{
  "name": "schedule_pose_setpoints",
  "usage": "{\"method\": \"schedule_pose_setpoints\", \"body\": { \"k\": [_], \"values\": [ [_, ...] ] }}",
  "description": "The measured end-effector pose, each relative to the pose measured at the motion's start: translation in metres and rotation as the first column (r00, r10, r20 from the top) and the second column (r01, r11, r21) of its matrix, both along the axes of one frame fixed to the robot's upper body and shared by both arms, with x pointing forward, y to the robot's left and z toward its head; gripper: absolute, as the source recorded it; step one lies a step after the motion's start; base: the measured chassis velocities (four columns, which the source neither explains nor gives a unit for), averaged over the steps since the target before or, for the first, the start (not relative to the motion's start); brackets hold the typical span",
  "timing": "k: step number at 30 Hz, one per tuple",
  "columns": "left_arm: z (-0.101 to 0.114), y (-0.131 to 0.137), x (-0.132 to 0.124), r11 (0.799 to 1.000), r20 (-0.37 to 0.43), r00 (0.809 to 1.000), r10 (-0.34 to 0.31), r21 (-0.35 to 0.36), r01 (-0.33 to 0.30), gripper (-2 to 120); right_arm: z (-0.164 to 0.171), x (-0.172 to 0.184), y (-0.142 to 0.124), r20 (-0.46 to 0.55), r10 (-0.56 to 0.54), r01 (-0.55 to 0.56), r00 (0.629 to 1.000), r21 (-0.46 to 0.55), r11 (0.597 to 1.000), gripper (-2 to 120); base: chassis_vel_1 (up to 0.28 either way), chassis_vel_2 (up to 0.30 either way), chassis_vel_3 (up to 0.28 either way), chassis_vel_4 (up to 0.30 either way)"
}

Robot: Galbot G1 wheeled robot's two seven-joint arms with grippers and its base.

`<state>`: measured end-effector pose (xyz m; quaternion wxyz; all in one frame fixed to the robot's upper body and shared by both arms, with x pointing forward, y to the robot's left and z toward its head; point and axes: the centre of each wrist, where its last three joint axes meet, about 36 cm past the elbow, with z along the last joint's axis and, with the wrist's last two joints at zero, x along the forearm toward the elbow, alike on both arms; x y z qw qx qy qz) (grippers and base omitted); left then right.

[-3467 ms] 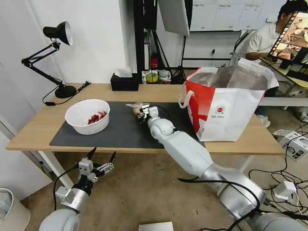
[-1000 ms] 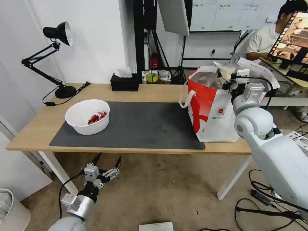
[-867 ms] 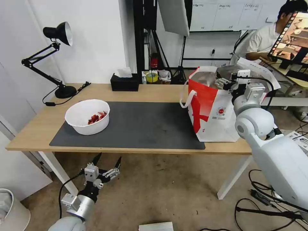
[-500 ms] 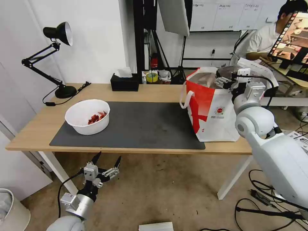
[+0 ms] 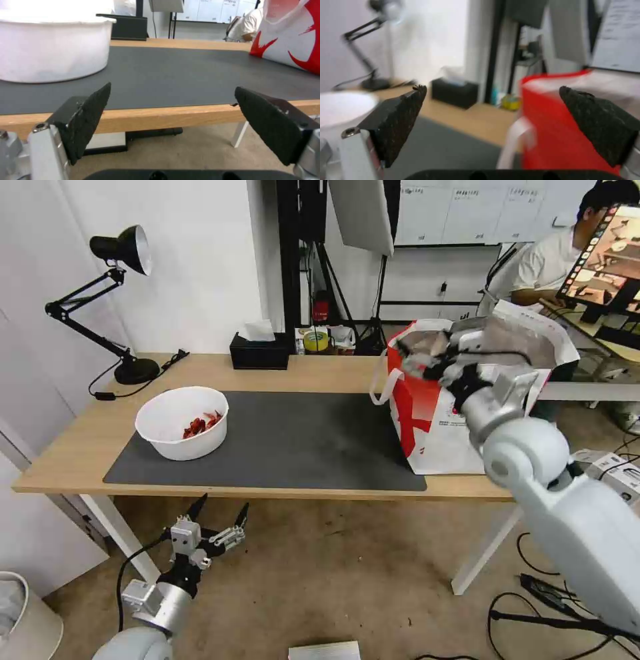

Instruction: Pick up the trash from the table and place it into the takeout bag.

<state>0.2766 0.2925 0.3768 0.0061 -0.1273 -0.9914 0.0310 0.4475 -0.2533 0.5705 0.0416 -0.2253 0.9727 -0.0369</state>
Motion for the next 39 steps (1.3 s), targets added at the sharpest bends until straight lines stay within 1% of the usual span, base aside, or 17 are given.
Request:
{"method": "schedule_pose_setpoints", "body": {
  "k": [1, 2, 5, 6, 8, 9, 11, 13, 14, 16, 17, 20, 25, 27, 32, 39],
  "values": [
    [0.000, 0.001, 0.000, 1.000, 0.001, 1.000, 0.003, 0.001, -0.003, 100, -0.006, -0.009, 0.003, -0.016, 0.026, -0.026, 1.000, -0.009, 1.000, 100, 0.000, 0.000, 0.000, 0.000],
    [0.000, 0.001, 0.000, 1.000, 0.001, 1.000, 0.003, 0.001, -0.003, 100, -0.006, -0.009, 0.003, -0.016, 0.026, -0.026, 1.000, -0.009, 1.000, 100, 0.000, 0.000, 0.000, 0.000],
    [0.001, 0.007, -0.001, 1.000, 0.003, 1.000, 0.017, 0.006, -0.017, 100, -0.022, -0.032, 0.014, -0.056, 0.073, -0.073, 0.996, -0.011, 0.997, 100, 0.000, 0.000, 0.000, 0.000],
    [0.001, 0.007, -0.001, 1.000, 0.003, 1.000, 0.017, 0.006, -0.017, 100, -0.022, -0.032, 0.014, -0.056, 0.073, -0.073, 0.996, -0.011, 0.997, 100, 0.000, 0.000, 0.000, 0.000],
    [0.003, 0.008, -0.001, 1.000, 0.006, 1.000, 0.022, 0.007, -0.022, 100, -0.038, -0.047, 0.018, -0.083, 0.086, -0.088, 0.993, -0.020, 0.996, 100, 0.000, 0.000, 0.000, 0.000],
    [0.003, 0.008, -0.001, 1.000, 0.006, 1.000, 0.022, 0.007, -0.022, 100, -0.038, -0.047, 0.018, -0.083, 0.086, -0.088, 0.993, -0.020, 0.996, 100, 0.000, 0.000, 0.000, 0.000],
    [0.004, 0.009, -0.002, 1.000, 0.008, 1.000, 0.024, 0.007, -0.024, 100, -0.057, -0.064, 0.020, -0.113, 0.090, -0.093, 0.990, -0.024, 0.995, 100, 0.000, 0.000, 0.000, 0.000],
    [0.004, 0.010, -0.003, 1.000, 0.006, 1.000, 0.027, 0.008, -0.027, 100, -0.080, -0.081, 0.022, -0.156, 0.076, -0.080, 0.985, -0.022, 0.997, 100, 0.000, 0.000, 0.000, 0.000],
    [0.004, 0.010, -0.003, 1.000, 0.006, 1.000, 0.027, 0.008, -0.027, 100, -0.080, -0.081, 0.022, -0.156, 0.076, -0.080, 0.985, -0.022, 0.997, 100, 0.000, 0.000, 0.000, 0.000],
    [0.003, 0.010, -0.004, 1.000, 0.005, 1.000, 0.029, 0.009, -0.029, 100, -0.104, -0.096, 0.023, -0.200, 0.047, -0.052, 0.979, -0.020, 0.998, 100, 0.000, 0.000, 0.000, 0.000],
    [0.003, 0.010, -0.004, 1.000, 0.005, 1.000, 0.029, 0.009, -0.029, 100, -0.104, -0.096, 0.023, -0.200, 0.047, -0.052, 0.979, -0.020, 0.998, 100, 0.000, 0.000, 0.000, 0.000],
    [0.003, 0.010, -0.006, 1.000, 0.004, 1.000, 0.030, 0.008, -0.030, 100, -0.130, -0.111, 0.024, -0.234, -0.004, 0.002, 0.972, -0.010, 1.000, 100, 0.000, 0.000, 0.000, 0.000],
    [0.003, 0.010, -0.007, 0.999, 0.004, 0.999, 0.031, 0.007, -0.032, 100, -0.143, -0.118, 0.024, -0.237, -0.041, 0.042, 0.971, -0.003, 0.999, 100, 0.000, 0.000, 0.000, 0.000],
    [0.004, 0.010, -0.007, 0.999, 0.005, 0.999, 0.032, 0.008, -0.032, 100, -0.154, -0.121, 0.022, -0.207, -0.078, 0.076, 0.975, -0.021, 0.997, 100, 0.000, 0.000, 0.000, 0.000],
    [0.004, 0.010, -0.007, 0.999, 0.005, 0.999, 0.032, 0.008, -0.032, 100, -0.162, -0.123, 0.021, -0.186, -0.116, 0.110, 0.976, -0.046, 0.993, 100, 0.000, 0.000, 0.000, 0.000],
    [0.004, 0.010, -0.007, 0.999, 0.005, 0.999, 0.031, 0.008, -0.031, 100, -0.169, -0.130, 0.025, -0.186, -0.153, 0.146, 0.971, -0.048, 0.988, 100, 0.000, 0.000, 0.000, 0.000]
  ]
}}
